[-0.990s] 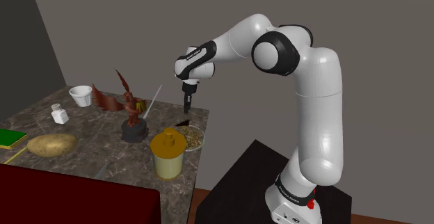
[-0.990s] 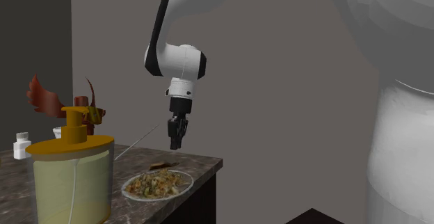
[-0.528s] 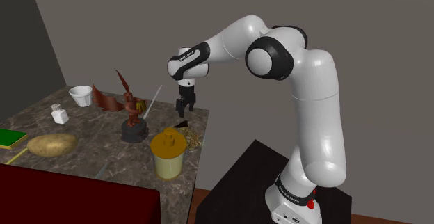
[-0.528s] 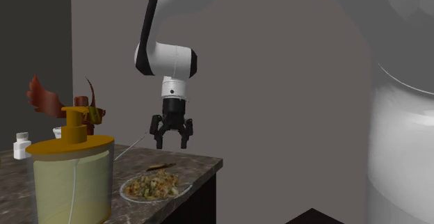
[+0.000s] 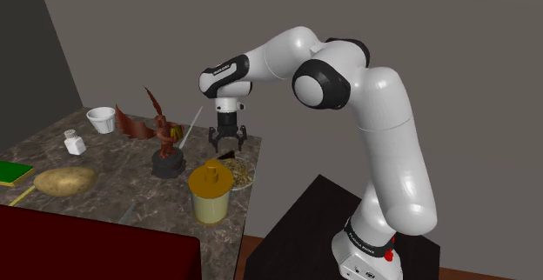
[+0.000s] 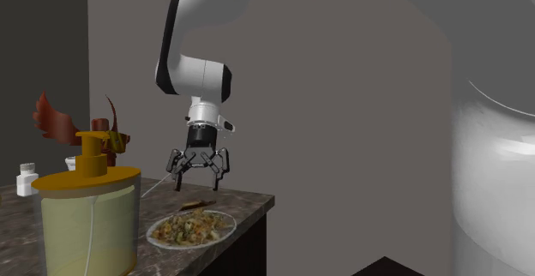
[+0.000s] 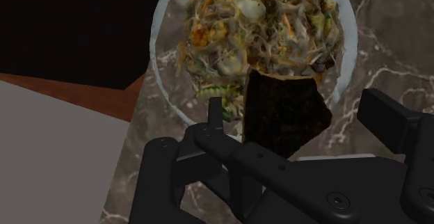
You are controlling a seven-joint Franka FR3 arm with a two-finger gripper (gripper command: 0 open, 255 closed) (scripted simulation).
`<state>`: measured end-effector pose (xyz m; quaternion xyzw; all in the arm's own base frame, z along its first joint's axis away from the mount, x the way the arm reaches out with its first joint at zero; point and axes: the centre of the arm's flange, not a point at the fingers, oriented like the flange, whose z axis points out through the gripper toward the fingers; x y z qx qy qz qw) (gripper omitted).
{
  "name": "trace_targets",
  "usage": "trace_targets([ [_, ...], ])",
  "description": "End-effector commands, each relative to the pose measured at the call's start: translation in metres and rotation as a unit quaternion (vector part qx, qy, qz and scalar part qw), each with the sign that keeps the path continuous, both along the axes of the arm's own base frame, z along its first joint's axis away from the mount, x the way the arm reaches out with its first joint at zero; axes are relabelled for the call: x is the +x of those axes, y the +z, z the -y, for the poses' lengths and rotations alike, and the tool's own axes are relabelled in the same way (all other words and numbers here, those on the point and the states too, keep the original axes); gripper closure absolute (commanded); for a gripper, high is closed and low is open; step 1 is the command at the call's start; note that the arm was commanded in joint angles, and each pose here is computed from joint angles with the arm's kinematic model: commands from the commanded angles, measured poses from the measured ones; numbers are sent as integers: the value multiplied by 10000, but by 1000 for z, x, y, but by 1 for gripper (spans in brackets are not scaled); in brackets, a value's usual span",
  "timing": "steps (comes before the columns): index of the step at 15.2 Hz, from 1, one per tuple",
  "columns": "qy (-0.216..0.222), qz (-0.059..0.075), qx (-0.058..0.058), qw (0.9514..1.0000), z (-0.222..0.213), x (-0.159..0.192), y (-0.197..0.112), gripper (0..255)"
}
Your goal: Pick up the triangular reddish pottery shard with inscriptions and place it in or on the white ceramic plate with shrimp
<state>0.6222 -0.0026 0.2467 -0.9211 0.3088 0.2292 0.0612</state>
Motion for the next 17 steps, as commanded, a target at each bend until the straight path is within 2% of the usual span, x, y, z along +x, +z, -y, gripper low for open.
trace_targets([
  [1, -52, -23, -13, 10000, -3, -4, -9, 0],
  [3, -52, -23, -13, 10000, -6, -9, -21, 0],
  [11, -52, -23, -13, 10000, -6, -9, -21, 0],
  [12, -52, -23, -13, 10000, -6, -9, -21, 255],
  [17, -52, -23, -12, 10000, -6, -8, -20, 255],
])
